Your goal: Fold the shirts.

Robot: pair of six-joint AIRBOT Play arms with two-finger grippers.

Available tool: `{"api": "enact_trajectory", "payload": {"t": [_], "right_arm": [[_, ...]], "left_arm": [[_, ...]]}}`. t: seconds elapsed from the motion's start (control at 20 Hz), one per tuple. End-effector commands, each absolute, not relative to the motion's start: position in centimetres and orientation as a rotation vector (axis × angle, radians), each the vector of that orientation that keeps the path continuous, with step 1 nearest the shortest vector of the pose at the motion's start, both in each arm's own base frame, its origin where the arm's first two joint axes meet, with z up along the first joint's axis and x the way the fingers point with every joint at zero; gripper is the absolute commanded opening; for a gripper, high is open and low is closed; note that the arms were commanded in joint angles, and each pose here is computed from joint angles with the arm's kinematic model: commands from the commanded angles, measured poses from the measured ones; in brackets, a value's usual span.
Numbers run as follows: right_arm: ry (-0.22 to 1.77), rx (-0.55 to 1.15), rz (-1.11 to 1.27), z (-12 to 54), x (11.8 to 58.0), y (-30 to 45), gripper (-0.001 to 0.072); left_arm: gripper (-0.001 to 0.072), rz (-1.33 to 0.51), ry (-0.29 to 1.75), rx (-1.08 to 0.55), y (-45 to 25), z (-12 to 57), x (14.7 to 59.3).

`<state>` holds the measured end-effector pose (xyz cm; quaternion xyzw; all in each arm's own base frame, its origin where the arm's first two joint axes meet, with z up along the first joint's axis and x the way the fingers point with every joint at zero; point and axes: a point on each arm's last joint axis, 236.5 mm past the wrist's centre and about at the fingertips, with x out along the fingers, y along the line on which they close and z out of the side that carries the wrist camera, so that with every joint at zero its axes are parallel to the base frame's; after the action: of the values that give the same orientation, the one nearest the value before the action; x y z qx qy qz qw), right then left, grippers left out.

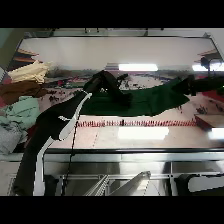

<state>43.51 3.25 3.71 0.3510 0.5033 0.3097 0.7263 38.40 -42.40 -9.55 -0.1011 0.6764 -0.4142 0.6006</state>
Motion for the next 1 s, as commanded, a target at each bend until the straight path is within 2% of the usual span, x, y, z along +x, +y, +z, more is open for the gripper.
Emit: {"api": "enact_trajectory", "payload": {"t": [0.0, 0.15, 0.4, 0.55, 0.75, 0.8, 0.85, 0.9, 0.95], "right_arm": [[1.022, 0.772, 0.816, 9.7, 42.0, 5.3, 0.0018], [1.01, 0.71, 0.907, 12.2, 41.1, 10.1, 0.0018], [0.952, 0.598, 1.022, 12.3, 41.5, 26.1, 0.0018], [0.935, 0.566, 1.002, 8.8, 41.4, 35.9, 0.0019], [0.99, 0.542, 1.08, 3.4, 39.4, 47.3, 0.002], [1.008, 0.526, 1.111, 2.0, 38.8, 49.5, 0.0097], [1.021, 0.517, 1.134, 1.0, 38.3, 51.0, 0.0376], [1.059, 0.537, 1.147, 0.4, 37.9, 51.9, 0.0479], [1.098, 0.563, 1.158, 0.6, 37.4, 52.0, 0.0478]], "left_arm": [[0.0015, -1.241, 1.423, -0.326, -45.0, 1.4, 36.5], [0.0016, -1.244, 1.36, -0.2, -37.1, 9.9, 36.6], [0.0016, -0.988, 1.194, -0.244, -23.3, 19.3, 35.8], [0.0016, -0.832, 1.137, -0.268, -17.3, 19.7, 33.8], [0.0016, -0.758, 1.185, -0.339, -13.7, 16.2, 29.8], [0.0016, -0.752, 1.204, -0.352, -13.4, 15.1, 28.7], [0.0017, -0.747, 1.218, -0.365, -13.3, 13.9, 27.7], [0.0017, -0.744, 1.232, -0.376, -13.2, 12.8, 26.8], [0.0017, -0.741, 1.245, -0.383, -13.3, 11.8, 26.0]]}}
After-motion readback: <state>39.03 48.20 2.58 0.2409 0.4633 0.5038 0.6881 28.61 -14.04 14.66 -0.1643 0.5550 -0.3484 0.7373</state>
